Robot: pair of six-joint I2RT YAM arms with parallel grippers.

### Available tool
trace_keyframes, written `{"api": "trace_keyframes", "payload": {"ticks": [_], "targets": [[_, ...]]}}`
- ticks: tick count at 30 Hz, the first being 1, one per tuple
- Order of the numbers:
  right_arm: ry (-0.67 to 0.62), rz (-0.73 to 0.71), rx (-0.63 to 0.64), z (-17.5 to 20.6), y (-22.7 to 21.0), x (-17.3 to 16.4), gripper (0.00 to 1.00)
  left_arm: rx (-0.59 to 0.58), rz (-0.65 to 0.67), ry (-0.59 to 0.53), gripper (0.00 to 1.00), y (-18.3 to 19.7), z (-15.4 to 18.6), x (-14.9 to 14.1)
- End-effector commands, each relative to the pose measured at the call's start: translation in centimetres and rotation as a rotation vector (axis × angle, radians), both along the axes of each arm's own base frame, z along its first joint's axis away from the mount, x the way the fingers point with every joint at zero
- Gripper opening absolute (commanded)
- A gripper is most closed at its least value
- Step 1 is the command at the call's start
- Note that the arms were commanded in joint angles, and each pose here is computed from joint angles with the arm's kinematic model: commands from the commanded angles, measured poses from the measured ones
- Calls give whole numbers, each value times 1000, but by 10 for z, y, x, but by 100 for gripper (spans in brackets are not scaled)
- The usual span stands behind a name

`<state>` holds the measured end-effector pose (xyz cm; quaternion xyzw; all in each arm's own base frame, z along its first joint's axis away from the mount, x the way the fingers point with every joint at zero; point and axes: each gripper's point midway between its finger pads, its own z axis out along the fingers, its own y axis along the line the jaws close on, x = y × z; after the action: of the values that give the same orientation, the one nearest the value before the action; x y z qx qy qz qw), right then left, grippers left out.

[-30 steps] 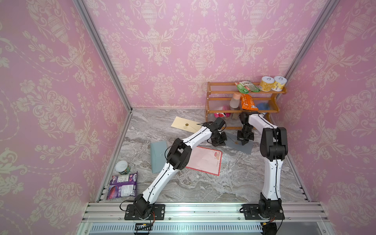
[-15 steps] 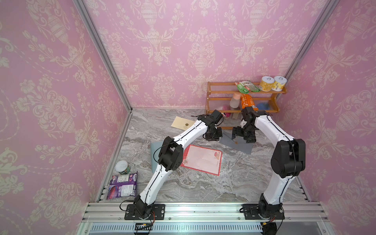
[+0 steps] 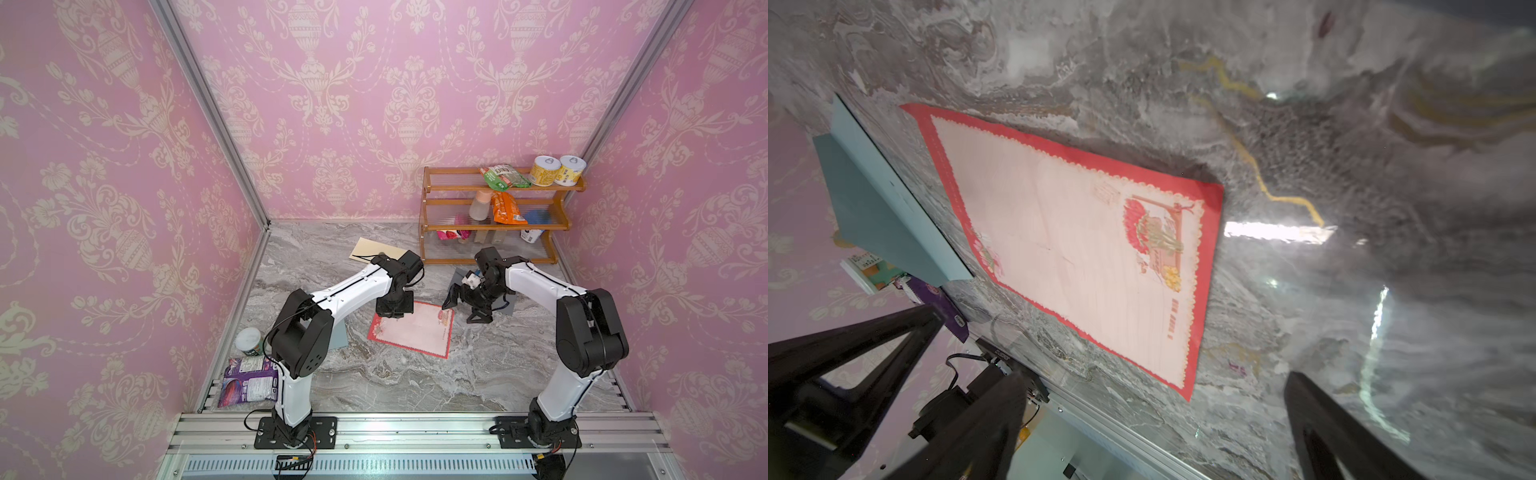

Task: Fold the letter paper in half and place it into the envelope
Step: Fold the letter paper at the center of the board.

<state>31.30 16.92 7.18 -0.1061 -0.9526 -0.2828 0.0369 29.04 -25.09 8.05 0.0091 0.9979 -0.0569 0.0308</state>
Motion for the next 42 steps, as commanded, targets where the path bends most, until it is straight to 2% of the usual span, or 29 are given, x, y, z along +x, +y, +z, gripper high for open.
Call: {"api": "trace_keyframes", "payload": {"ticks": [1,11,23,25,35,42], "targets": [[-5,-14,73,-4,19,9,100,33,12,-57,0,16,8,1],[31,-9,8,-30,17,14,100,83,3,-1,0,32,-20,-11],[22,-12,35,-57,23,20,100,100,-24,69,0,36,-48,-22],[35,-8,46,-68,23,11,100,97,-29,85,0,35,-53,-23],[-46,30,184,-53,45,6,99,71,-40,124,0,23,-67,-20],[-86,76,275,-35,66,-1,86,46,-30,139,0,12,-75,-13]]}}
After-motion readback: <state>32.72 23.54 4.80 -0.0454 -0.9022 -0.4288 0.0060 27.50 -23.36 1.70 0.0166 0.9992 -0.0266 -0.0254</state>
